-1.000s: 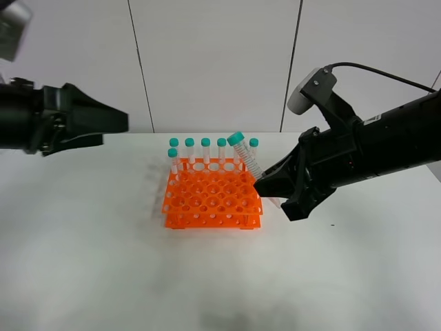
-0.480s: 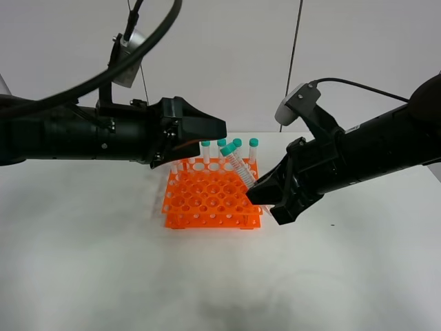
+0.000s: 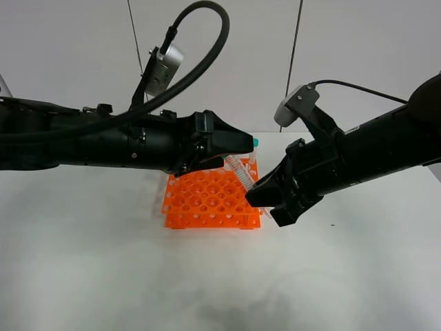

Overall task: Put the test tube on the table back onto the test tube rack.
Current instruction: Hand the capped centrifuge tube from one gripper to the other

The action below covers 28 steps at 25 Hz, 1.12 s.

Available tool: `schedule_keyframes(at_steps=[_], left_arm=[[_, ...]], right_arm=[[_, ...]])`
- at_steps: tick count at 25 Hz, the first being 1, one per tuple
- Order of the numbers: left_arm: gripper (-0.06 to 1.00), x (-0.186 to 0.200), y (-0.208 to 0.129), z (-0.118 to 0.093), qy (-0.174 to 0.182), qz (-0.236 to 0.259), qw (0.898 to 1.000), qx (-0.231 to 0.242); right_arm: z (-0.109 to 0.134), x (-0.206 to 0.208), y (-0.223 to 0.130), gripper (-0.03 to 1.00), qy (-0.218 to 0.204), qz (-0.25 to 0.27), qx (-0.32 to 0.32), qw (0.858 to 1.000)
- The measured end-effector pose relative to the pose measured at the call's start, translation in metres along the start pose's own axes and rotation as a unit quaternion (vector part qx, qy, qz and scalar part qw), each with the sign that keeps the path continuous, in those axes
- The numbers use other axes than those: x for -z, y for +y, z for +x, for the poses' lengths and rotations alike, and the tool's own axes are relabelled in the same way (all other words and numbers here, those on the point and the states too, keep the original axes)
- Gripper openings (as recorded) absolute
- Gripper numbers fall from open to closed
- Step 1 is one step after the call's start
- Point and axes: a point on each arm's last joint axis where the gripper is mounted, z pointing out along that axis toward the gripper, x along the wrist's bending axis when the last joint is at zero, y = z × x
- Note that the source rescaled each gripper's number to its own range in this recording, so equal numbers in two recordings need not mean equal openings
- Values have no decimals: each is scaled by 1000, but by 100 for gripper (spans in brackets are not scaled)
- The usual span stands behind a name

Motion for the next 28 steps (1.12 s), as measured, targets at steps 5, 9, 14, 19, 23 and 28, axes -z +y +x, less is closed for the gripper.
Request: schedule_keyframes(at_steps=[5, 9, 14, 19, 23, 28], left_arm=[[95, 0, 1, 0, 0, -5, 1000, 3], [90, 0, 1, 0, 3, -7, 1000, 1], [75, 0, 1, 0, 3, -7, 1000, -6], [54, 0, 1, 0, 3, -7, 1000, -6], [39, 0, 1, 0, 4, -7, 1000, -6], [1, -1, 1, 2, 11, -9, 1000, -6]], right_arm=[[0, 0, 0, 3, 0, 0, 0, 1000], [0, 0, 0, 3, 0, 0, 0, 1000], [0, 0, 0, 3, 0, -1, -6, 1000], [0, 0, 0, 3, 0, -1, -10, 1000], [0, 0, 0, 3, 0, -1, -16, 1000], [0, 0, 1, 3, -1, -3, -18, 1000]])
